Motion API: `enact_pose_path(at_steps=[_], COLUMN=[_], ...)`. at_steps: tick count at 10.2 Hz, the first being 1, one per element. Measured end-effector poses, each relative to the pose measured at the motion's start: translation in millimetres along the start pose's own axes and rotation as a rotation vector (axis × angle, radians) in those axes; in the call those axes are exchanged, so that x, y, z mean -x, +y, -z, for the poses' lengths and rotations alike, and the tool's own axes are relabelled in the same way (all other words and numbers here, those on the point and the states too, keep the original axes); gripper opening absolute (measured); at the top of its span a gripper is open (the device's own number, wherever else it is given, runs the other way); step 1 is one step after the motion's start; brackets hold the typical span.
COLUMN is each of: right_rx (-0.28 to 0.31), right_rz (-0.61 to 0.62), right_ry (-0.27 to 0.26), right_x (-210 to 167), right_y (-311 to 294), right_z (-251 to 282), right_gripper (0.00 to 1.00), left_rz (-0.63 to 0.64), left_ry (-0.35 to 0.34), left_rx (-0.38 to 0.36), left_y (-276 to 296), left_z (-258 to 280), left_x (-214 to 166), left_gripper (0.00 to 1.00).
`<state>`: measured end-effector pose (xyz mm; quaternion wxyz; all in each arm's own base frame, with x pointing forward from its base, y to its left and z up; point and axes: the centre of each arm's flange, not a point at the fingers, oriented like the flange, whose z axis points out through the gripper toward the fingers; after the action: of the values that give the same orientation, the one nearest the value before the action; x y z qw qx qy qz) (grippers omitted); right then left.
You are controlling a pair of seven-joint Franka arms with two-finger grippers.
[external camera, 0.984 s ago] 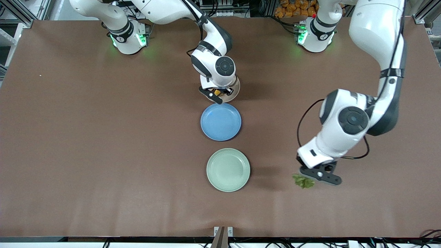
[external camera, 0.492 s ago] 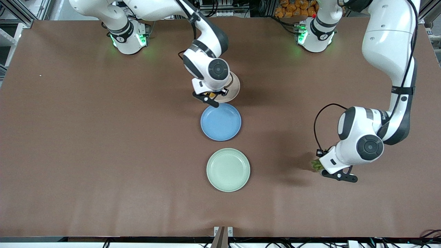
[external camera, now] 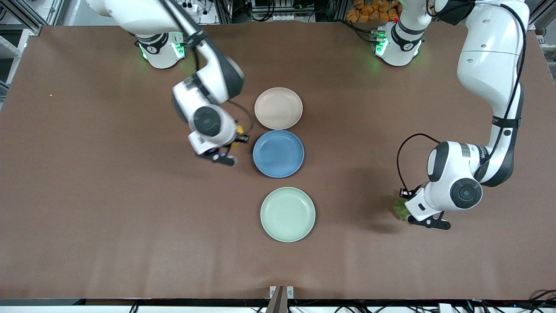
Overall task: Pick lemon and lettuce from plates
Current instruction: 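Carry the lemon beside the plates while the left gripper lowers the lettuce, then release the lettuce on the table while the right gripper sets the lemon down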
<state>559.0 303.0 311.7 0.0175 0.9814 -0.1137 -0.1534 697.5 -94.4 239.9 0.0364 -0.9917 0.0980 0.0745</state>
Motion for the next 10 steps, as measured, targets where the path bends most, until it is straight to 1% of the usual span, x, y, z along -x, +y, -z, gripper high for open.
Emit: enact_pose_path(at_steps=[1,2,3,4,5,7,10], right_rx=[-0.015,-0.029,-0.041,-0.048,-0.055,-0.061,-0.05], right_rz=[0.039,0.068,0.092,0.116,0.125,0.127,0.154], right_ry=[-0.013,-0.023,-0.031,-0.042,-0.051,-0.052,-0.046], right_x=[-27.8,-49.0,-64.9,-78.6,-92.6,-112.0,-120.6], right_y=[37.4,70.1,97.8,123.9,148.7,180.2,204.6], right_z=[5.2,7.1,6.2,1.2,-9.1,-41.0,-70.6], right_gripper=[0.69,0.69,0.69,0.69,0.69,0.69,0.69], left_rz=[-0.001,0.0,0.004,0.009,0.011,0.015,0.02], left_ry=[0.018,0.046,0.084,0.127,0.161,0.205,0.247], left_rx=[0.0,-0.003,-0.007,-0.012,-0.019,-0.029,-0.025], left_y=[2.8,2.4,-0.5,-3.0,-3.8,-4.9,3.6], left_z=[10.6,28.2,53.8,84.4,115.0,165.0,239.2], left_x=[-2.0,-3.1,-2.5,0.4,6.5,20.9,53.5], left_gripper=[0.64,0.78,0.94,1.0,1.0,1.0,1.0])
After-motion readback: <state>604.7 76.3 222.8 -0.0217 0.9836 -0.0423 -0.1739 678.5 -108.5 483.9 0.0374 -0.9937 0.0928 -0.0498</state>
